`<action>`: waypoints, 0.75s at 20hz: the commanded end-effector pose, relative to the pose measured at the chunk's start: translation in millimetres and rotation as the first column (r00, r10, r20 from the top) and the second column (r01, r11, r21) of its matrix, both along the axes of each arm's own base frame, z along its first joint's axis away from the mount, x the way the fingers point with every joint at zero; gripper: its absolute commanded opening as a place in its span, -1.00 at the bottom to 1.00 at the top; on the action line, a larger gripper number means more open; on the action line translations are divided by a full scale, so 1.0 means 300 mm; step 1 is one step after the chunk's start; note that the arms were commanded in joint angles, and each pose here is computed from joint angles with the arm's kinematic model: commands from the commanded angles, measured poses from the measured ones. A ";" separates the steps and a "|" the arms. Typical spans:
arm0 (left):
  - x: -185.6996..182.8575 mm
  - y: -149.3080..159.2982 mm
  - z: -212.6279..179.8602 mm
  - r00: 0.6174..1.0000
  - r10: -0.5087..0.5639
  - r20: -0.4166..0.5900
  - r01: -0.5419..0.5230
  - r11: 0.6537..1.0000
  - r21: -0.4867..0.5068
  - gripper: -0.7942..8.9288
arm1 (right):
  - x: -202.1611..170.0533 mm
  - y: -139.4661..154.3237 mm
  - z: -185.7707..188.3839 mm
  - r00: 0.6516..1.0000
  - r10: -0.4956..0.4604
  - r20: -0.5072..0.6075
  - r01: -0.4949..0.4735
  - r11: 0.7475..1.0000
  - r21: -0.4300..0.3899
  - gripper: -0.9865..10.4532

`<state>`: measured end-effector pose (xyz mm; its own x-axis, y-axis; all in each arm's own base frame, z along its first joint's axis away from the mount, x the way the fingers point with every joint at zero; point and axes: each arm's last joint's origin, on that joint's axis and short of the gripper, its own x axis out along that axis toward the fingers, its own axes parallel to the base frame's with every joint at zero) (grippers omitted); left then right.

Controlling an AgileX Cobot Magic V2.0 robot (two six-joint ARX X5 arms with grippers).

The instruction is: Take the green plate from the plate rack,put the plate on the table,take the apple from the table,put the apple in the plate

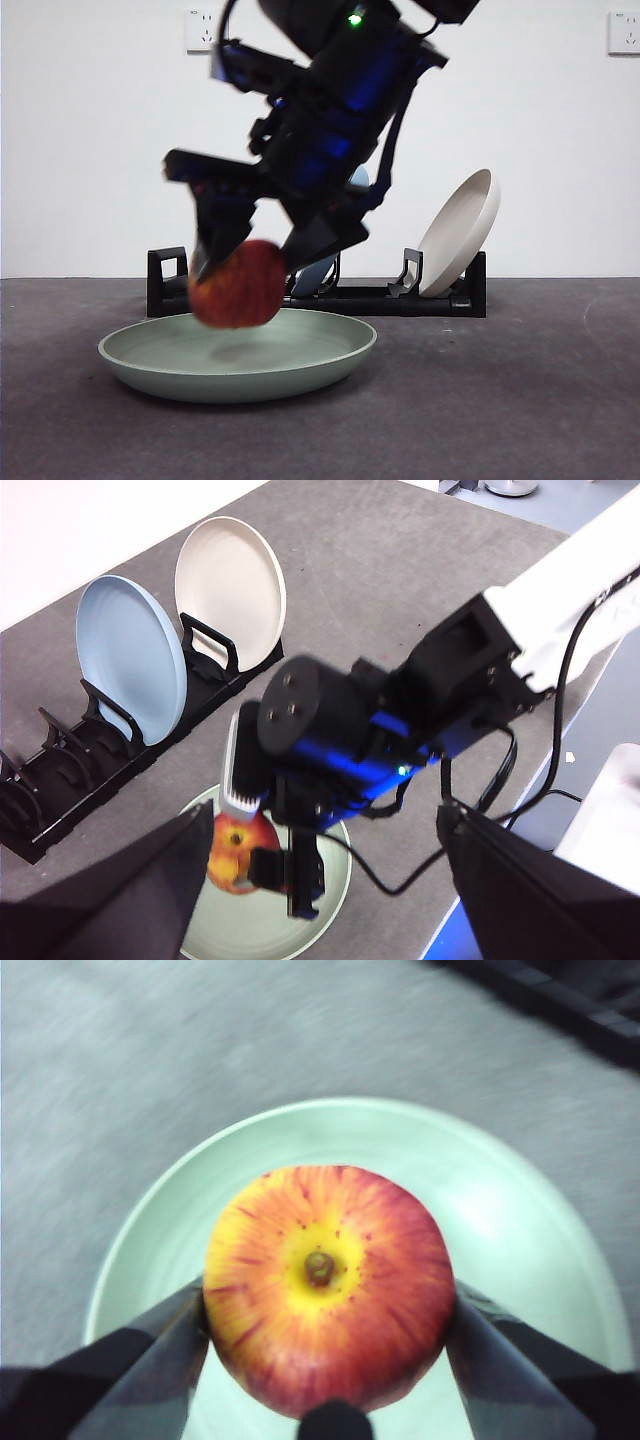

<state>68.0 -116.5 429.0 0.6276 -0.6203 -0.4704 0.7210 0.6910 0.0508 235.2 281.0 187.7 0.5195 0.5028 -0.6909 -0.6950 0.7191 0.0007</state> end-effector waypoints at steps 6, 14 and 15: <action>-0.001 -0.001 -0.001 1.000 0.000 -0.004 0.000 1.000 -0.007 -0.06 | 0.005 0.018 -0.082 0.999 0.006 -0.035 -0.008 0.998 -0.059 -0.85; -0.001 -0.001 -0.001 1.000 0.001 -0.004 -0.001 1.000 -0.007 -0.06 | -0.006 0.005 -0.092 0.997 0.003 -0.079 -0.011 0.994 -0.106 0.33; -0.001 -0.001 -0.001 1.000 0.001 -0.004 -0.001 1.000 -0.005 -0.06 | -0.004 0.006 -0.080 0.998 0.005 -0.064 -0.011 0.996 -0.090 0.33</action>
